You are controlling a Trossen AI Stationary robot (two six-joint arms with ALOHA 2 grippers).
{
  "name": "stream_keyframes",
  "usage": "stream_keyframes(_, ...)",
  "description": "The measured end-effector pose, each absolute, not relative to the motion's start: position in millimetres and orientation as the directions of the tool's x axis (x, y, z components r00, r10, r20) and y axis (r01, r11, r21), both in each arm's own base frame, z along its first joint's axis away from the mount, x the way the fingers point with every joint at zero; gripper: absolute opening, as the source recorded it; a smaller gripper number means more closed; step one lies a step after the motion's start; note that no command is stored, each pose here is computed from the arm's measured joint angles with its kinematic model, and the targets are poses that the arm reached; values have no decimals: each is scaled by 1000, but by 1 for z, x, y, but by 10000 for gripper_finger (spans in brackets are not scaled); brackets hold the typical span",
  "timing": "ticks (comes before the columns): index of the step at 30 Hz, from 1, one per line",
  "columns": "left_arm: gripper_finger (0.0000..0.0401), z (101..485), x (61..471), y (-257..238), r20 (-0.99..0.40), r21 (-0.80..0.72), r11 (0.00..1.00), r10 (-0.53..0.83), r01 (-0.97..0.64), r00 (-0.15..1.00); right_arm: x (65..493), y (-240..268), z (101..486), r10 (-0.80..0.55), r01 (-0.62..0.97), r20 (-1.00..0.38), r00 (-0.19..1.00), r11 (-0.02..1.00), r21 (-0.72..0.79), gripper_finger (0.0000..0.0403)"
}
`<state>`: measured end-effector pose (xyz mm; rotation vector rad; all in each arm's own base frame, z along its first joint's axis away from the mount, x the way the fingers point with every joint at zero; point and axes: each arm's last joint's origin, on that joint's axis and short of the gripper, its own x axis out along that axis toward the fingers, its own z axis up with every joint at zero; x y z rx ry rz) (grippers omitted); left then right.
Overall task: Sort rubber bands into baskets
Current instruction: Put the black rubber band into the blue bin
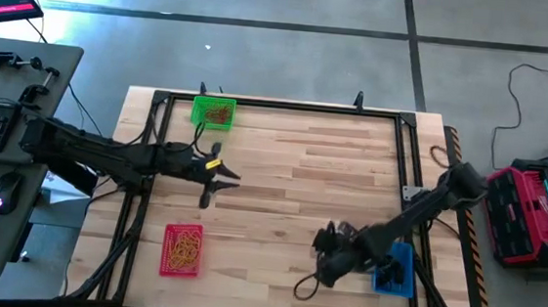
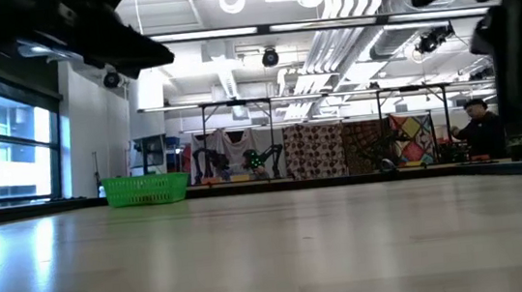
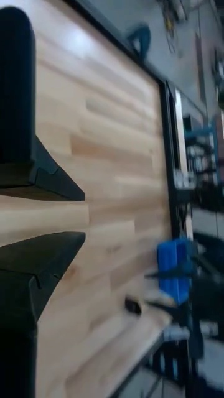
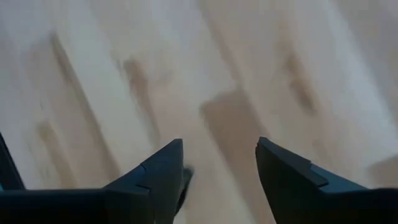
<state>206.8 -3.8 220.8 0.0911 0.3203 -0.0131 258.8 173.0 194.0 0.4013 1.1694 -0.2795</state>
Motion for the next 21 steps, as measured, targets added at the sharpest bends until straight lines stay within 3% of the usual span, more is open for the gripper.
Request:
stream_keyframes(9,80,221,206,-19,-315,69,986,-126,155,941,280,204,171,68,424,-989,135,898,119,201)
stream_keyframes(21,80,221,206,-23,-315,55,979,-170,197,934,280,200,165,45,435,-996,74,897,73,189)
